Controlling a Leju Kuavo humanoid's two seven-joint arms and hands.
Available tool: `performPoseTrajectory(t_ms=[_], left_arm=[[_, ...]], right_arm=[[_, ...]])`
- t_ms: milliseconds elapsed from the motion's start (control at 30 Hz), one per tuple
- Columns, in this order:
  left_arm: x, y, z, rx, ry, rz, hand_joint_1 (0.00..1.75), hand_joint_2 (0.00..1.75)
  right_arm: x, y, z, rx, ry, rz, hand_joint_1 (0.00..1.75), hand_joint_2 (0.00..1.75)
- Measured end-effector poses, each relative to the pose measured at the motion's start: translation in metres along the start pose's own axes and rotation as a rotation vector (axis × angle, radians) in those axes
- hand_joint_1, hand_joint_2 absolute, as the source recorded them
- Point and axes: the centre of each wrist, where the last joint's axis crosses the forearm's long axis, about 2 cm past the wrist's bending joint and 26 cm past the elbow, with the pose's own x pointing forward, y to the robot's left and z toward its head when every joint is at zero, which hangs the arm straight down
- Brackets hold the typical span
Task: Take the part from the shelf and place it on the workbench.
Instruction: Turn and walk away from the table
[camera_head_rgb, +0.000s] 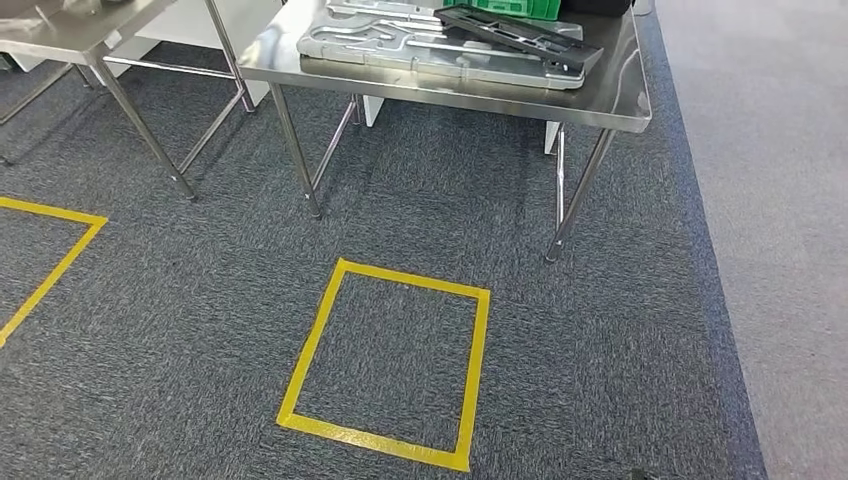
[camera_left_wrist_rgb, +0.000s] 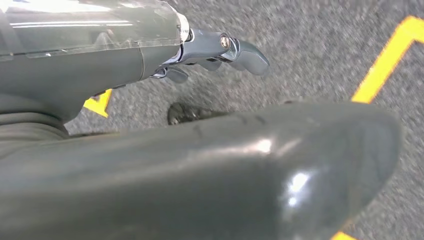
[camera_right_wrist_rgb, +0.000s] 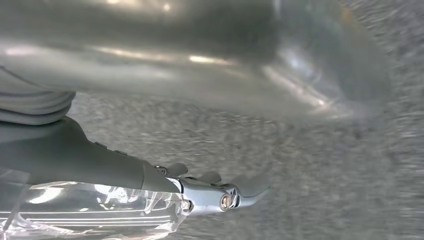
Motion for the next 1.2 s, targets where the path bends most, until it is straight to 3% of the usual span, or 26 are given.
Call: performPoseTrajectory(t_ms=[133,167,300,500,1067,1200], left_arm=[[-0.001,0.000,0.000,-0.002,0.023,-0.003,0.00,1.75],[-0.001,0.000,0.000,-0.004,0.032,-0.002,0.00,1.75],[0.000,0.000,0.000,-0.017,0.063,0.002,0.00,1.75],[0.001,0.002,-0.001,-0.012,0.112,-0.011,0.00,1.75],[0.004,0.004,-0.003,0.012,0.111,-0.027,0.00,1.75],[0.005,0.004,-0.003,0.010,0.108,-0.030,0.00,0.00]], right_arm=[[-0.008,0.000,0.002,0.021,0.073,-0.006,0.00,0.00],[-0.010,0.000,0.002,0.029,0.097,-0.012,0.00,0.00],[-0.013,0.000,0.003,0.050,0.170,-0.030,0.00,1.75],[-0.016,0.003,0.005,0.069,0.195,-0.048,0.00,1.75],[-0.018,0.008,0.008,0.092,0.175,-0.073,0.00,1.75],[-0.018,0.008,0.008,0.092,0.171,-0.084,0.00,1.75]])
